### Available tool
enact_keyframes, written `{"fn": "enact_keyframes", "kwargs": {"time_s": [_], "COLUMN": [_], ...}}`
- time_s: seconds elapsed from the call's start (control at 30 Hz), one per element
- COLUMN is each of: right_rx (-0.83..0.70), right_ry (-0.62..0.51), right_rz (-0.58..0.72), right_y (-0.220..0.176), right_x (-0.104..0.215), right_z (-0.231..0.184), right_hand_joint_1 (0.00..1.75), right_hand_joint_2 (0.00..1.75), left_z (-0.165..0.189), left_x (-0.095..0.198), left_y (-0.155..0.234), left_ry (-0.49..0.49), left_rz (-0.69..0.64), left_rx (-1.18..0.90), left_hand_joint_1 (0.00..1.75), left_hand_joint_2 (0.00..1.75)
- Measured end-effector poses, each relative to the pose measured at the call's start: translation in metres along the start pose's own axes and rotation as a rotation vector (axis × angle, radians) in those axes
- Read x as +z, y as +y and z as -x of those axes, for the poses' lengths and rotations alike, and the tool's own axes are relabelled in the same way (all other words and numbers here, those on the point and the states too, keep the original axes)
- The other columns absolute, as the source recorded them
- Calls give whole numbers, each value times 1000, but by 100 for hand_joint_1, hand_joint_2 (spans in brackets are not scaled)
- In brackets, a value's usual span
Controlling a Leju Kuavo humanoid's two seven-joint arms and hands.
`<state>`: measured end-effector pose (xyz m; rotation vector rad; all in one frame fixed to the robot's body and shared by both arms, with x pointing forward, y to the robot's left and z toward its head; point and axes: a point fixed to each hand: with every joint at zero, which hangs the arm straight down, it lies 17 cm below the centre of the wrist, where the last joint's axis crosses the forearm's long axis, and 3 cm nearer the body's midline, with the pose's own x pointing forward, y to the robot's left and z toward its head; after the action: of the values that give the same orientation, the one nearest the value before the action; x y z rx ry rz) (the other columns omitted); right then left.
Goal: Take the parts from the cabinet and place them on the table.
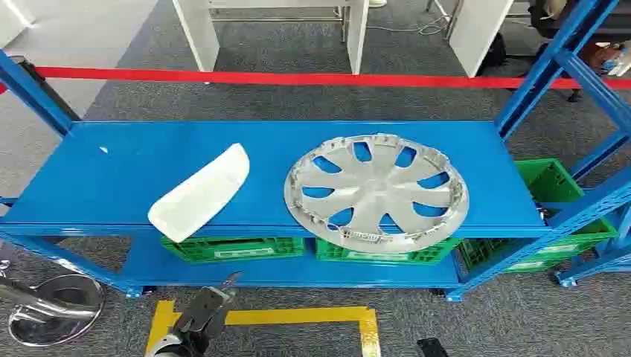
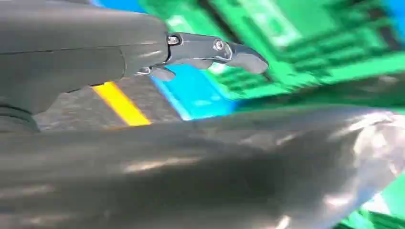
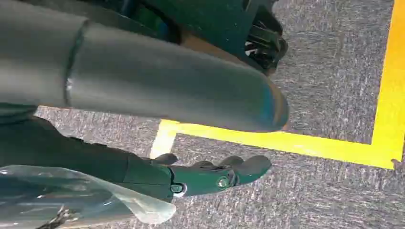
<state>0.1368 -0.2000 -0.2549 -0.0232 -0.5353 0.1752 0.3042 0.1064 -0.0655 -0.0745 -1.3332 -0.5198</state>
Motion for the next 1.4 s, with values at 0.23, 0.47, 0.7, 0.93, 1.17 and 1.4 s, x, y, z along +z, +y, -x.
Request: {"fn": "enact_keyframes", "kwargs": {"time_s": [0.23, 0.47, 0.7, 0.93, 1.17, 1.4], "right_rx": [-4, -4, 6, -33, -55, -58], "right_ry": [-1, -6, -8, -4, 11, 36], "right_rz": [4, 9, 11, 13, 18, 20], "right_y": [-1, -1, 1, 0, -1, -2], "right_x": [0, 0, 0, 1, 2, 2], "right_z": [-1, -2, -2, 1, 5, 11], "right_hand_joint_1": [0, 0, 0, 0, 0, 0], "right_hand_joint_2": [0, 0, 0, 0, 0, 0], "left_z": [-38, -57, -105, -137, -160, -179], "left_x": [5, 11, 26, 40, 55, 64], "left_y": [-7, -10, 14, 49, 80, 119], "left_ry": [-96, -150, -296, -393, -459, -504], "left_rz": [30, 48, -11, -129, -228, -383], "left_rx": [-24, -28, -59, -154, -257, -410], "left_hand_joint_1": [0, 0, 0, 0, 0, 0], "left_hand_joint_2": [0, 0, 0, 0, 0, 175]}}
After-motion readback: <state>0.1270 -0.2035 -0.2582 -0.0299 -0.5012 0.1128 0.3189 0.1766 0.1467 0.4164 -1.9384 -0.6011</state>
